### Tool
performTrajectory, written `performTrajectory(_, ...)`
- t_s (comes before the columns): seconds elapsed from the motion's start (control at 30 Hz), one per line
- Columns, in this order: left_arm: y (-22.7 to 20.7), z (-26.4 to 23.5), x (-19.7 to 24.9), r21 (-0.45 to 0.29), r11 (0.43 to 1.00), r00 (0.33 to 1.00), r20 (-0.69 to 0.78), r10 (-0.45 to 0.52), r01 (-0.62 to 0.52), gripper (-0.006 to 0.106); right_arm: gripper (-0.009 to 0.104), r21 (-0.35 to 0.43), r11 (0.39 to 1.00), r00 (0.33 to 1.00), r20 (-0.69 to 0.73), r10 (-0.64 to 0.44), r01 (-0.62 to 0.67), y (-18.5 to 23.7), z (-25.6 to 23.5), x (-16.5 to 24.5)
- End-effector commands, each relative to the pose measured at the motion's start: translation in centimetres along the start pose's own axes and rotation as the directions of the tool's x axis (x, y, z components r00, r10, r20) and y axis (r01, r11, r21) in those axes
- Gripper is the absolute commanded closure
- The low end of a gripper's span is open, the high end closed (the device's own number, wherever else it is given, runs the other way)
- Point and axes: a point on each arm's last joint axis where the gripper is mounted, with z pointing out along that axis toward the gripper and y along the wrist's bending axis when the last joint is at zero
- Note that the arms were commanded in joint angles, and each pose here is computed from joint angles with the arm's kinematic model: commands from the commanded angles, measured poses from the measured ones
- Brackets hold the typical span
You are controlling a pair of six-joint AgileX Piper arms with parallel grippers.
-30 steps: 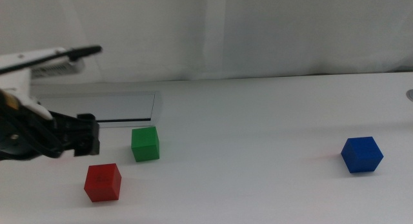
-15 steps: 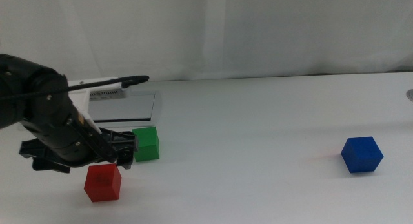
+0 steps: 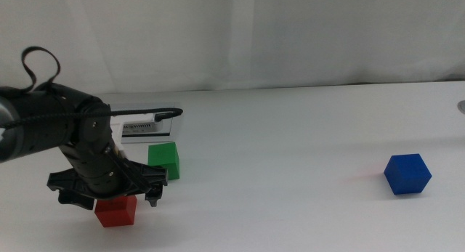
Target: Stack red cubes first, then green, then blue cubes in a specific spot.
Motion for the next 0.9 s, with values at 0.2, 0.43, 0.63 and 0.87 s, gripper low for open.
performTrajectory(0.2,-0.4,2.2,-0.1,0.002,1.0,0.999,-0.012,-0.031,0.031,0.009,-0.002,-0.005,1.0,1.0,0.01,0.002,-0.002,0.0,0.0,0.0)
performTrajectory(0.43,-0.4,3.3,0.5,0.012,0.999,0.999,-0.003,-0.052,0.052,0.009,-0.002,-0.005,1.0,1.0,0.01,0.002,-0.002,0.0,0.0,0.0)
performTrajectory(0.63,-0.3,3.4,0.4,0.007,0.998,0.998,0.002,-0.07,0.07,0.033,-0.002,-0.005,1.0,1.0,0.01,0.002,-0.002,0.0,0.0,0.0)
performTrajectory(0.87,-0.4,3.4,0.1,0.015,0.997,0.997,0.036,-0.072,0.071,0.096,-0.002,-0.005,1.0,1.0,0.01,0.002,-0.002,0.0,0.0,0.0)
